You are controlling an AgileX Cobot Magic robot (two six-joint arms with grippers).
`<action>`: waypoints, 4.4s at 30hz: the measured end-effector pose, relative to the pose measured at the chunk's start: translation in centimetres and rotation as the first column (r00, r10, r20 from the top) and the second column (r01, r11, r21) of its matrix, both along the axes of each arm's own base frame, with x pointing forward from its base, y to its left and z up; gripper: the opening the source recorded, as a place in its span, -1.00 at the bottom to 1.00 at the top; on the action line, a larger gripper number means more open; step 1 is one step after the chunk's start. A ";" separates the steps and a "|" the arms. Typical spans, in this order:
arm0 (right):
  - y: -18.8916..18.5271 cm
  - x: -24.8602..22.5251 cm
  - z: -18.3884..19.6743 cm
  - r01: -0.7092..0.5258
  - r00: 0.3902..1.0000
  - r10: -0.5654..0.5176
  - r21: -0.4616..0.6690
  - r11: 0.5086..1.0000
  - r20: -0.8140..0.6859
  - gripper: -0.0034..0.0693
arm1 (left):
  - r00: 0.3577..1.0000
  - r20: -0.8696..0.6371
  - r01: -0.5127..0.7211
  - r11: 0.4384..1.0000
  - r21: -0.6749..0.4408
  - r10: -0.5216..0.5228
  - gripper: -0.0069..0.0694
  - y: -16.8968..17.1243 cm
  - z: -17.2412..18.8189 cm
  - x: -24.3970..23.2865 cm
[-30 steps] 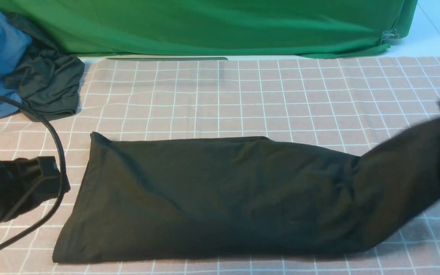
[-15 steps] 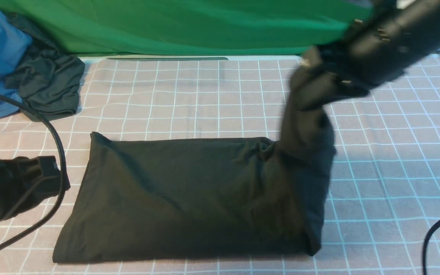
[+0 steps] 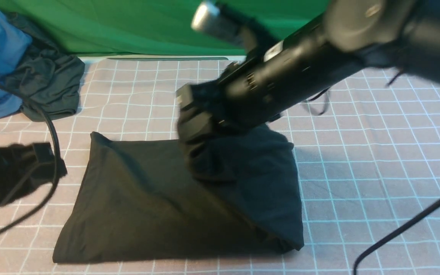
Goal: Fold a long-sleeved shirt over a pink coffee tablecloth.
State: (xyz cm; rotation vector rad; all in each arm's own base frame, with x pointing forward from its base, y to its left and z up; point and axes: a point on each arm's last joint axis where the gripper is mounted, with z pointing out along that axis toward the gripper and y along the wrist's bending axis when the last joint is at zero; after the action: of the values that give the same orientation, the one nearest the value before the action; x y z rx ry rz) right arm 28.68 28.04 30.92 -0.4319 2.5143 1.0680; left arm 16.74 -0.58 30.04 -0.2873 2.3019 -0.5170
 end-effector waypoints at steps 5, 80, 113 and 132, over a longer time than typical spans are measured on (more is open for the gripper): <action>2.2 0.2 -2.3 -0.036 0.998 0.038 0.045 0.998 -0.040 -0.66 | 1.000 0.022 -0.010 1.000 -0.003 0.010 -0.78 0.1 1.5 0.2; -11.7 1.8 2.3 -0.095 0.980 0.168 -0.502 0.860 0.102 -0.80 | 0.824 -0.566 0.066 0.989 0.130 0.019 -0.78 -3.2 -11.8 5.2; -11.5 2.0 2.4 -0.080 0.980 0.157 -0.477 0.875 0.124 -0.80 | 0.813 -0.540 -0.148 0.974 0.169 0.217 -0.78 -0.5 -12.0 10.2; -11.5 2.0 2.4 -0.079 0.980 0.156 -0.476 0.876 0.125 -0.80 | 0.944 -0.317 -0.123 0.991 -0.062 0.097 -0.78 -2.1 -2.7 8.9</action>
State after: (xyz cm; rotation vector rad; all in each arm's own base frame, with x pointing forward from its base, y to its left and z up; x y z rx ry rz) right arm 30.69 16.59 33.35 -0.7806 2.6097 0.4199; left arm 25.65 -2.65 27.31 -0.5705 2.5553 -0.5404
